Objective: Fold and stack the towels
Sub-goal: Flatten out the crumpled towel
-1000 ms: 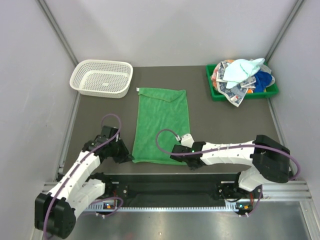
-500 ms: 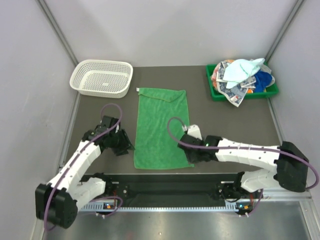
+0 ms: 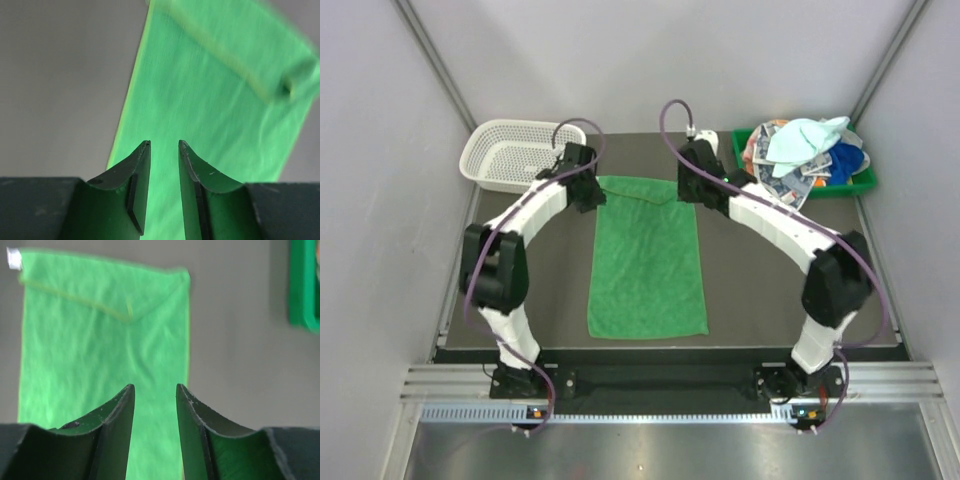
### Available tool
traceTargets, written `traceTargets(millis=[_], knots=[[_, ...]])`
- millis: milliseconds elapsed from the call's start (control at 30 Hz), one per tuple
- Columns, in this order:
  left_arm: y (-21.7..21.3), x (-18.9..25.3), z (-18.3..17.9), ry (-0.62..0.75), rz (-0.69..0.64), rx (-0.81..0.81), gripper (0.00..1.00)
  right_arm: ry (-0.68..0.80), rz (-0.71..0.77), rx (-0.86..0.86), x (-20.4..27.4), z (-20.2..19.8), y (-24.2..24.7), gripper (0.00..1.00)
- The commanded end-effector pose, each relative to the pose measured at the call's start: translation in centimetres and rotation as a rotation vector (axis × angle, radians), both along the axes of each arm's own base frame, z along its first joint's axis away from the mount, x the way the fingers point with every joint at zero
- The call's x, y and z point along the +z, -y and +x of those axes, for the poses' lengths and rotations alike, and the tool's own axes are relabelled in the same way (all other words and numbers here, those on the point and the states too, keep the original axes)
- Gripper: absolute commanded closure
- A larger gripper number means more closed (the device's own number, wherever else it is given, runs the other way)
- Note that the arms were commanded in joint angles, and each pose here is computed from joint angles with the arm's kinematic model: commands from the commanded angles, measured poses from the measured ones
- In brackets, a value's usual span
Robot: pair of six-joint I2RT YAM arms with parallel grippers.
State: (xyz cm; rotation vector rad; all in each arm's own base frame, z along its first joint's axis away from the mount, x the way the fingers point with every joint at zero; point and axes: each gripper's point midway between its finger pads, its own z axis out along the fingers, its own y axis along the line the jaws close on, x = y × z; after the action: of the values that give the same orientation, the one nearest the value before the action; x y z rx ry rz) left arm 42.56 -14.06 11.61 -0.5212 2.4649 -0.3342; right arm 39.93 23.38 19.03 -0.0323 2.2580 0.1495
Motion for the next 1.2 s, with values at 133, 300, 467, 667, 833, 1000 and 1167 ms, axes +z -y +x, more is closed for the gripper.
traceTargets(millis=[133,300,467,667,833,1000,1167], knots=[[-1.6,-3.0,11.0,0.069,0.255,0.013,0.63,0.118,-0.062,0.065,0.3,10.2,-3.9,0.59],[-2.9,-6.7,13.6,0.021,0.343,0.003,0.60,0.152,-0.102,0.122,-1.3,14.4,-6.0,0.54],[-3.5,-6.3,15.0,0.049,0.379,0.014,0.58,0.189,-0.119,0.164,-2.5,16.0,-7.2,0.51],[-3.8,-5.6,15.2,0.087,0.385,0.021,0.58,0.199,-0.162,0.170,-4.2,17.3,-7.4,0.49],[-3.6,-6.3,15.3,0.082,0.382,0.015,0.58,0.198,-0.193,0.180,-5.3,17.8,-7.7,0.47],[-3.3,-5.7,15.6,0.115,0.358,0.015,0.59,0.187,-0.223,0.189,-6.5,17.8,-7.5,0.44],[-2.7,-4.5,15.4,0.165,0.318,0.004,0.58,0.168,-0.245,0.198,-7.9,17.4,-7.3,0.49]])
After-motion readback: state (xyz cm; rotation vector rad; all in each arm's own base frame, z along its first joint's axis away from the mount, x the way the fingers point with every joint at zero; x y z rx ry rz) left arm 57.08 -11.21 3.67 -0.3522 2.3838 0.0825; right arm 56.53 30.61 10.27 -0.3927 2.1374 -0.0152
